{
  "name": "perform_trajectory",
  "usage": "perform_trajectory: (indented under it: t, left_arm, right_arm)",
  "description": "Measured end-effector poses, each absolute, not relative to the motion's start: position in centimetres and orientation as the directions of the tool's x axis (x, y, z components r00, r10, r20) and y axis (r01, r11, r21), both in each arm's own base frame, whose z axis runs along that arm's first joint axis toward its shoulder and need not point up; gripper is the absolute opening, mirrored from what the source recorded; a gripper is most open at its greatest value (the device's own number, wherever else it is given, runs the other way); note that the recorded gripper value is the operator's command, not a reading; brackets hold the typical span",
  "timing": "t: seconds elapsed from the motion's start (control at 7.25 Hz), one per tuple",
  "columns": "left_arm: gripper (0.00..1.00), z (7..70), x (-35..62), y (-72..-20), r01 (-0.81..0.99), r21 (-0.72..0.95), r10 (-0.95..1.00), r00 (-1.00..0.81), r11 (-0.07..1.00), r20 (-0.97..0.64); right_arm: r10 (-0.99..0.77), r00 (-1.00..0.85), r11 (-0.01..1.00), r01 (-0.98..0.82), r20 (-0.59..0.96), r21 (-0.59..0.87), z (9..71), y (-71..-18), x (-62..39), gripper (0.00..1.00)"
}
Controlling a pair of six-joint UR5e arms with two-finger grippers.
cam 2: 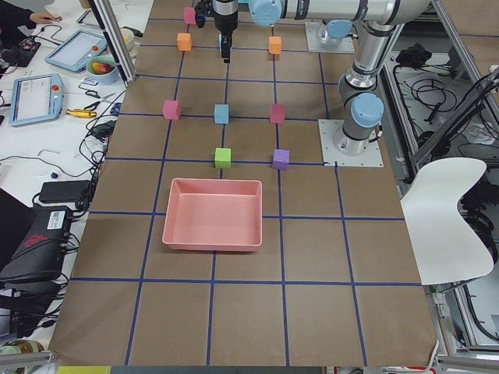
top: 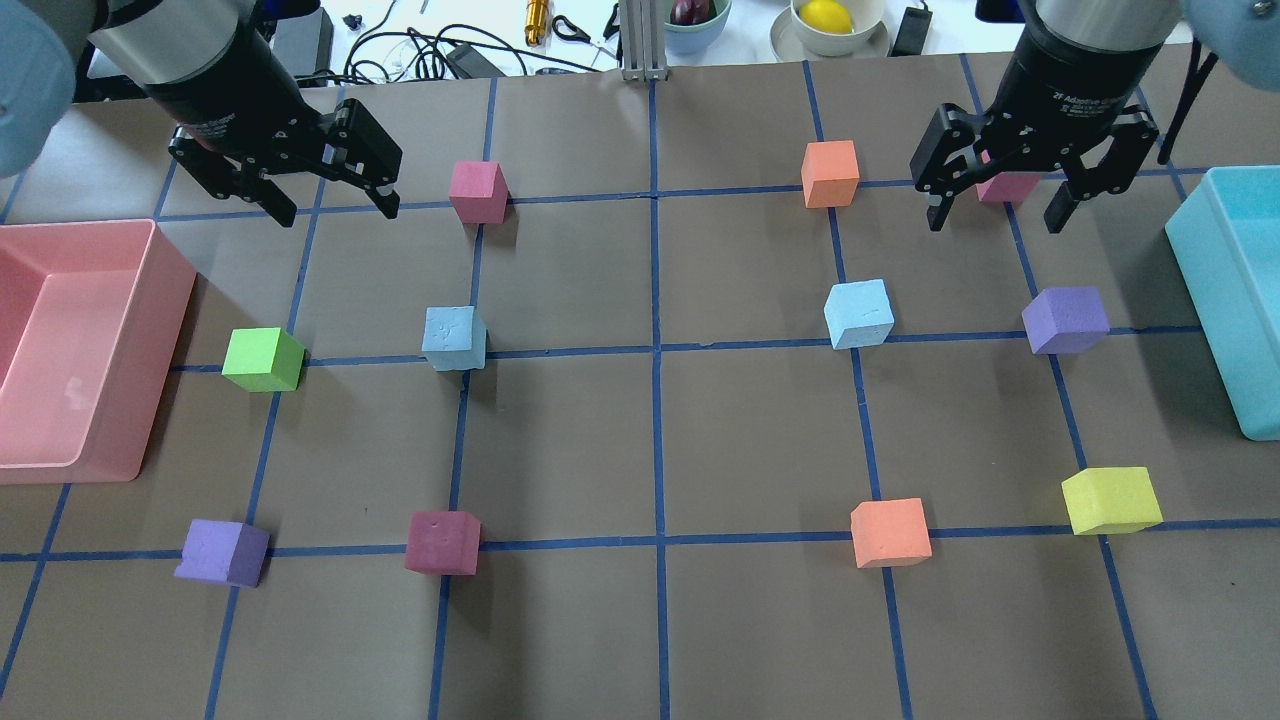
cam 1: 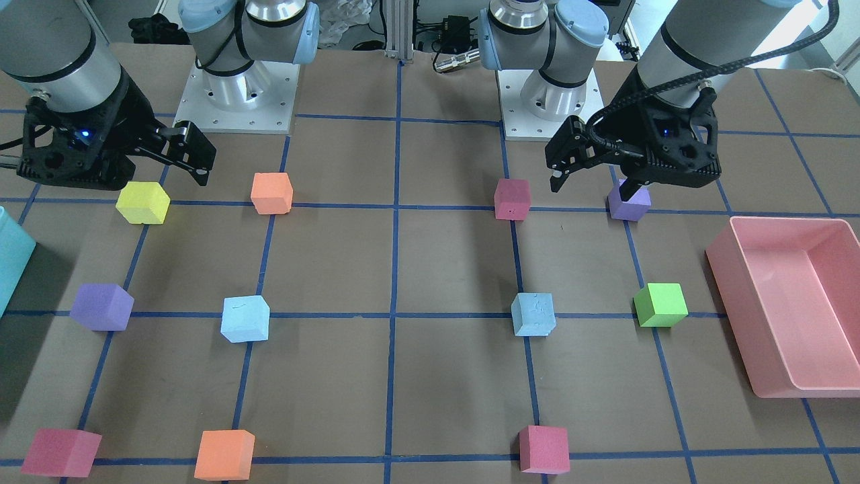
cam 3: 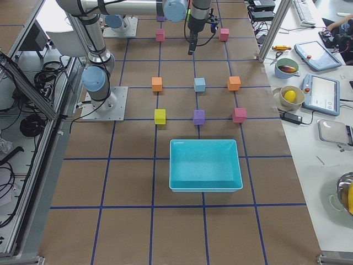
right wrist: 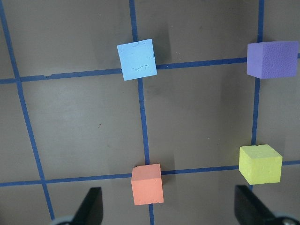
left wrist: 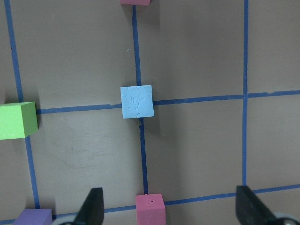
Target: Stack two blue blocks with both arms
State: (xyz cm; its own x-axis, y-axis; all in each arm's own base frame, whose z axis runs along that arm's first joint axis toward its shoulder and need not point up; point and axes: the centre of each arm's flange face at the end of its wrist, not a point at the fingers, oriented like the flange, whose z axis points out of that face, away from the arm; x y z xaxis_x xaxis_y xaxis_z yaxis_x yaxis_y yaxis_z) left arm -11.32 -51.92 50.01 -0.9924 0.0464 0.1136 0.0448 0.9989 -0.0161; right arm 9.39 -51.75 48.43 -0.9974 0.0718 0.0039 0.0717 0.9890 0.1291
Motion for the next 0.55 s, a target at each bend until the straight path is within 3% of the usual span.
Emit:
perform_trajectory:
  t: [0.55]
  left_arm:
    - [1.00,48.6,-11.2,-51.6,0.047,0.006,0.046,-0.992,0.999,0.114]
  right_arm:
    - [0.070,-0.998,0.989,0.069,-0.003,0.129,48.3,-52.0,9.5,1.00]
